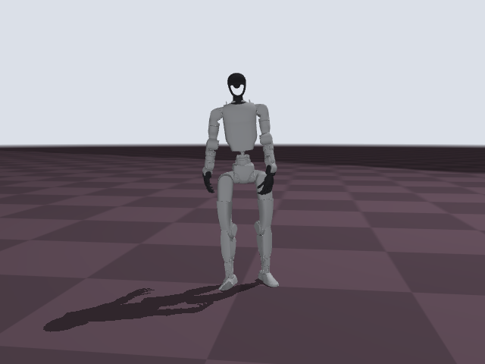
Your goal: In place motions
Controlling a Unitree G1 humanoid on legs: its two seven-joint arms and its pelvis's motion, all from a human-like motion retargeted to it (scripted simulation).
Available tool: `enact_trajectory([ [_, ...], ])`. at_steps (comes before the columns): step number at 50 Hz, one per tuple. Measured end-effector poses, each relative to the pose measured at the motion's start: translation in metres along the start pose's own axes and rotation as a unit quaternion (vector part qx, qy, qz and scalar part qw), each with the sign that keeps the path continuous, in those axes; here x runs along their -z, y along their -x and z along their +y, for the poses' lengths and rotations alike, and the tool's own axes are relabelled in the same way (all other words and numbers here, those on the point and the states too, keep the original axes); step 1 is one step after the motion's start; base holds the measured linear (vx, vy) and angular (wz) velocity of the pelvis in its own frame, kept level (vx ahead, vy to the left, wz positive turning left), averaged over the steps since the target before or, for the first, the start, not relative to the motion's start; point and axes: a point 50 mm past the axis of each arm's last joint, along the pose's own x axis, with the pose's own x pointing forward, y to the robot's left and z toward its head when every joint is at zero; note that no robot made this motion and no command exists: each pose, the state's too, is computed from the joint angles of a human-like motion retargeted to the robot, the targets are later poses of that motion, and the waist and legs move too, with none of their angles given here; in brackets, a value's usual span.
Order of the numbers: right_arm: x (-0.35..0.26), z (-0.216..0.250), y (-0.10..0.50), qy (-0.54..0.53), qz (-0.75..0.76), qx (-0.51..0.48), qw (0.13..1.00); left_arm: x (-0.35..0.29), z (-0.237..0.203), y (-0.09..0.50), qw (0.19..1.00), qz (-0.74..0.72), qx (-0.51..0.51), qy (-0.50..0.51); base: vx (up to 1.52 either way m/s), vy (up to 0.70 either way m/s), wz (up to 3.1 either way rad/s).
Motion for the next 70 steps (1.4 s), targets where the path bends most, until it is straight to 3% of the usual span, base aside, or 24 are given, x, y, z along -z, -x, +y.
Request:
enact_trajectory([
  [5, -0.115, 0.011, 0.067, 0.224, -0.176, 0.019, 0.958, 0.111, -0.089, -0.002, 0.933, 0.213, 0.159, 0.243, -0.02, -0.04, -0.17],
  [10, -0.194, 0.05, 0.156, 0.411, -0.36, 0.029, 0.837, 0.171, -0.172, 0.01, 0.816, 0.267, 0.185, 0.479, 0.0, 0.0, -0.04],
  [15, -0.218, 0.076, 0.218, 0.474, -0.485, 0.052, 0.733, 0.188, -0.217, 0.014, 0.747, 0.242, 0.142, 0.603, 0.0, 0.02, -0.18],
  [18, -0.218, 0.081, 0.225, 0.486, -0.518, 0.069, 0.7, 0.191, -0.231, 0.017, 0.712, 0.254, 0.134, 0.64, 0.0, 0.0, 0.0],
  [21, -0.212, 0.073, 0.204, 0.487, -0.497, 0.082, 0.713, 0.187, -0.229, 0.016, 0.704, 0.262, 0.137, 0.646, 0.02, 0.0, 0.23],
  [25, -0.186, 0.044, 0.141, 0.452, -0.379, 0.092, 0.802, 0.165, -0.199, 0.005, 0.754, 0.241, 0.154, 0.591, 0.02, 0.02, 0.28],
  [30, -0.095, -0.001, 0.052, 0.278, -0.132, 0.092, 0.947, 0.117, -0.127, -0.011, 0.867, 0.174, 0.132, 0.449, 0.03, 0.03, 0.37],
  [34, -0.01, -0.014, 0.011, 0.114, 0.027, 0.056, 0.992, 0.06, -0.064, -0.012, 0.944, 0.108, 0.086, 0.299, 0.04, 0.01, 0.5],
  [40, 0.039, -0.002, -0.017, 0.008, 0.027, -0.009, 1.0, -0.024, 0.001, 0.003, 0.996, -0.008, 0.019, 0.085, 0.0, -0.01, 0.39],
  [45, 0.038, -0.004, -0.017, -0.018, 0.006, -0.023, 1.0, -0.054, 0.023, 0.016, 0.998, -0.06, -0.028, 0.001, -0.03, 0.0, -0.27],
  [50, 0.009, -0.006, -0.005, 0.015, -0.004, 0.013, 1.0, -0.03, 0.015, 0.008, 0.999, -0.028, -0.026, 0.014, 0.0, 0.0, -0.53],
  [59, -0.098, 0.011, 0.047, 0.257, -0.158, 0.112, 0.947, 0.083, -0.067, -0.013, 0.958, 0.161, -0.023, 0.235, 0.04, -0.03, -0.41],
  [65, -0.144, 0.033, 0.084, 0.411, -0.265, 0.082, 0.868, 0.136, -0.12, -0.011, 0.91, 0.216, 0.006, 0.353, 0.06, -0.01, -0.17],
  [70, -0.145, 0.033, 0.088, 0.433, -0.263, 0.036, 0.862, 0.16, -0.141, -0.003, 0.883, 0.234, 0.038, 0.406, 0.01, 0.0, 0.1],
])
